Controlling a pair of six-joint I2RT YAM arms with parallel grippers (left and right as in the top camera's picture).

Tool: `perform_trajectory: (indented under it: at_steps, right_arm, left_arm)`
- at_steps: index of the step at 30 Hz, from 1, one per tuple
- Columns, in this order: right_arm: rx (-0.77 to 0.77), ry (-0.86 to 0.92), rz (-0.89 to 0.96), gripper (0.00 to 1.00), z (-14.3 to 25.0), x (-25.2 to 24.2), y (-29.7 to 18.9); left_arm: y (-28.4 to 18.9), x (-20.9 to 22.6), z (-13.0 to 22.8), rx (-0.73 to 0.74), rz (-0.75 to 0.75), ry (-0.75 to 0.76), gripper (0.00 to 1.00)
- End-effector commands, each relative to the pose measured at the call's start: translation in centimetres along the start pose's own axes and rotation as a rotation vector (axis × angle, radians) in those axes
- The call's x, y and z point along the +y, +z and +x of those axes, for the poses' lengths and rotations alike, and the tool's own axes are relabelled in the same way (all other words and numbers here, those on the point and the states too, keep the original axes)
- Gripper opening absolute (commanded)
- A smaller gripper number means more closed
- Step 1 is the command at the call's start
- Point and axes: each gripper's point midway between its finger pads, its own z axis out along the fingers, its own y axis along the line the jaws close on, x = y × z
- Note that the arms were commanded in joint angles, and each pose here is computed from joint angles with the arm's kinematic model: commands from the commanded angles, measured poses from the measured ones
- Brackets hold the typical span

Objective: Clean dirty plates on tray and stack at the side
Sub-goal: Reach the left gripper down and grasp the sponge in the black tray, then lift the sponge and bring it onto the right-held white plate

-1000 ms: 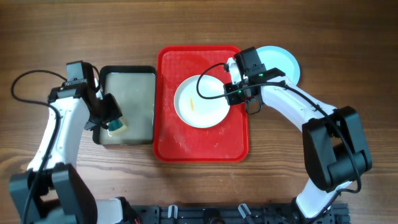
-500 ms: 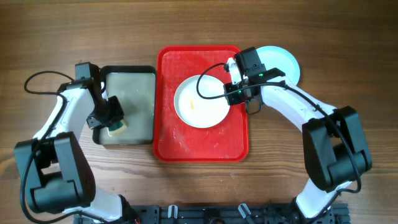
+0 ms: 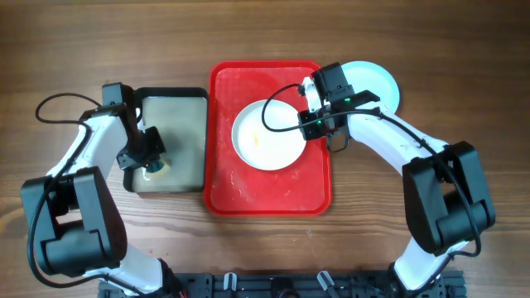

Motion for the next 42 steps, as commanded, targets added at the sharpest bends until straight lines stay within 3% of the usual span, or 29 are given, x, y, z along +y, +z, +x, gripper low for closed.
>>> perform_trajectory:
  at_steps: [1,6,11,16,20,25,27,30,35,38,42]
  right_arm:
    - [0.005,-0.021,-0.018,0.28,0.4,0.3,0.0]
    - [0.005,-0.021,-0.018,0.35,0.4,0.3,0.0]
    - [0.004,-0.022,-0.019,0.4,0.3,0.3,0.0]
    - [-0.004,-0.023,-0.02,0.45,0.2,0.4,0.0]
    - [-0.01,-0.024,-0.023,0.46,0.0,0.4,0.0]
    - [-0.01,-0.024,-0.023,0.48,0.0,0.4,0.0]
    - [-0.01,-0.024,-0.023,0.44,0.0,0.4,0.0]
    - [-0.006,-0.02,-0.023,0.25,0.1,0.4,0.1]
    - [0.03,-0.004,-0.02,0.24,0.9,0.0,1.7]
    - [0.009,0.008,-0.029,0.04,0.3,0.2,1.6]
    - [0.011,0.008,-0.061,0.04,0.4,0.8,1.6]
  left_arm:
    - [0.2,-0.4,0.2,0.01,0.014,0.008,0.04]
    - [-1.4,-1.3,-1.2,-0.035,0.056,0.018,0.04]
    - [-8.5,-3.5,-4.7,-0.246,0.17,0.108,0.04]
    - [-13.2,-4.4,-4.8,-0.382,0.198,0.164,0.04]
    - [-13.6,-7.0,-3.6,-0.394,0.196,0.346,0.04]
    - [-13.5,-7.2,-3.5,-0.42,0.06,0.351,0.04]
    - [-13.5,-7.2,-3.4,-0.417,0.068,0.317,0.04]
    - [-13.4,-7.3,-3.2,-0.409,0.073,0.311,0.04]
    - [-13.1,-7.1,-2.7,-0.385,0.069,0.313,0.04]
    - [-13.1,-7.1,-3.0,-0.396,0.065,0.312,0.04]
    - [-14.0,-6.0,-4.9,-0.484,-0.018,0.283,0.04]
